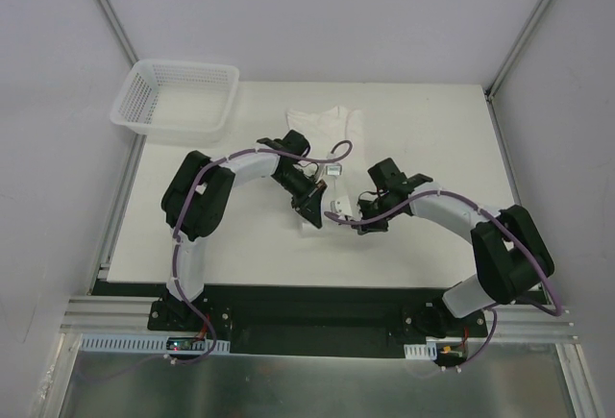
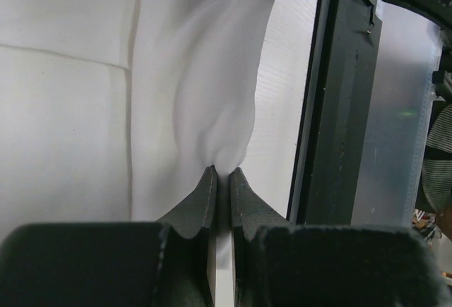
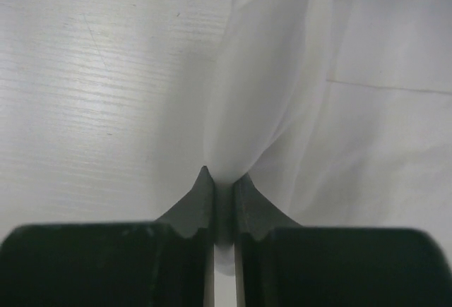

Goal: Roll the t-shirts
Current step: Roll the T-shirt to the center of the board.

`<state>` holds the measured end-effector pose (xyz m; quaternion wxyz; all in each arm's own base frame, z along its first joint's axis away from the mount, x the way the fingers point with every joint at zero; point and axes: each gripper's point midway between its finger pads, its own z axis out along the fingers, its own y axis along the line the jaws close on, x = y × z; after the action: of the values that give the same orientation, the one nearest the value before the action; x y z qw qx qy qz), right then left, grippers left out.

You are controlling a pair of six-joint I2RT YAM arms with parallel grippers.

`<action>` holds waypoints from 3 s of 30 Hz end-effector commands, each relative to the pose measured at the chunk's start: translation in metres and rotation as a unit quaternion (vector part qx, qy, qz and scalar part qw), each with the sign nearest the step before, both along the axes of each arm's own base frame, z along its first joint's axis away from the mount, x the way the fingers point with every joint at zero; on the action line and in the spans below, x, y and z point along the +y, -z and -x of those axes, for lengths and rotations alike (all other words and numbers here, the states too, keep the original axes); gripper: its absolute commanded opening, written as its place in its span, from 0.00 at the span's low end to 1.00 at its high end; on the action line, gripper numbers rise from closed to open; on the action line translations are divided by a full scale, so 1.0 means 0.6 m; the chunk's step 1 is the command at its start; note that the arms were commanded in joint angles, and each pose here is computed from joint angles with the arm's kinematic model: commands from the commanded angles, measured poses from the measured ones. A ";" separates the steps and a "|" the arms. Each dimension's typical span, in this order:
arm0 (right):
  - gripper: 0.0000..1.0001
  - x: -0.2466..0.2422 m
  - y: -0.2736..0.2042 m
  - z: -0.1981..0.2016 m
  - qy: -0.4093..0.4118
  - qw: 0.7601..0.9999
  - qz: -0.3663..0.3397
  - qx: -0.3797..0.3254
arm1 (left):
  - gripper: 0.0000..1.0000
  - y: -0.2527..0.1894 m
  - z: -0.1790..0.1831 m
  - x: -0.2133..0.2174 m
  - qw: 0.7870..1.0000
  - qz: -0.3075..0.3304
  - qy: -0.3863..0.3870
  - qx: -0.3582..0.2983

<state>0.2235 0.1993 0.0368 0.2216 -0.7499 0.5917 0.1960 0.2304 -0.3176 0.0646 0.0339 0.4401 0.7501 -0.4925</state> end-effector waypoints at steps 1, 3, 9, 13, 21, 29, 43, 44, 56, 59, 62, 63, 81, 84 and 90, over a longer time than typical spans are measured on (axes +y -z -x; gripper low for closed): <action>0.01 -0.018 -0.011 0.052 -0.011 0.998 0.019 0.066 | 0.00 -0.030 0.010 0.003 0.999 0.022 -0.003 0.039; 0.01 -0.026 -0.018 0.089 -0.020 0.993 0.023 0.113 | 0.00 -0.037 0.018 0.006 0.998 0.023 -0.005 0.056; 0.01 -0.034 -0.051 0.136 0.015 0.978 0.033 0.208 | 0.00 -0.049 0.055 0.023 0.995 0.015 -0.013 0.101; 0.01 -0.038 -0.064 0.153 0.041 0.960 0.055 0.270 | 0.00 -0.055 0.070 0.028 0.989 0.005 -0.027 0.143; 0.01 -0.059 -0.051 0.135 0.077 0.923 0.067 0.370 | 0.00 -0.037 0.018 0.025 0.977 -0.014 -0.077 0.200; 0.01 -0.067 -0.040 0.084 0.095 0.892 0.090 0.434 | 0.00 -0.009 -0.020 0.024 0.973 -0.031 -0.091 0.210; 0.01 -0.060 -0.011 0.020 0.117 0.846 0.154 0.497 | 0.23 -0.009 -0.115 0.109 0.979 -0.114 -0.168 0.024; 0.01 -0.060 -0.014 0.022 0.119 0.838 0.160 0.508 | 0.26 -0.015 -0.112 0.124 0.975 -0.121 -0.184 0.018; 0.01 -0.047 -0.001 -0.004 0.178 0.785 0.208 0.557 | 0.50 -0.072 -0.045 0.187 0.958 -0.133 -0.155 -0.203; 0.01 -0.046 0.000 -0.004 0.181 0.781 0.212 0.559 | 0.56 -0.085 -0.004 0.161 0.934 -0.112 -0.050 -0.335; 0.01 -0.045 0.000 -0.006 0.184 0.780 0.209 0.560 | 0.64 -0.092 0.019 0.113 0.912 -0.069 0.014 -0.404; 0.01 -0.045 0.001 -0.006 0.185 0.780 0.209 0.560 | 0.66 -0.091 0.024 0.100 0.908 -0.062 0.029 -0.413; 0.01 -0.044 0.000 -0.007 0.186 0.779 0.202 0.564 | 0.63 0.033 0.057 0.032 0.864 -0.063 0.205 -0.456; 0.01 -0.043 -0.001 -0.007 0.186 0.780 0.201 0.563 | 0.56 0.067 0.048 0.046 0.851 -0.097 0.228 -0.463; 0.66 -0.036 -0.027 -0.021 0.197 0.801 0.119 0.553 | 0.45 0.118 0.030 0.065 0.813 -0.150 0.265 -0.496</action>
<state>0.2443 0.1946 0.0219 -0.1992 -0.4160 0.7759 0.4305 0.2087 -0.2976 0.0204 0.2304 0.7750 0.5719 -0.1389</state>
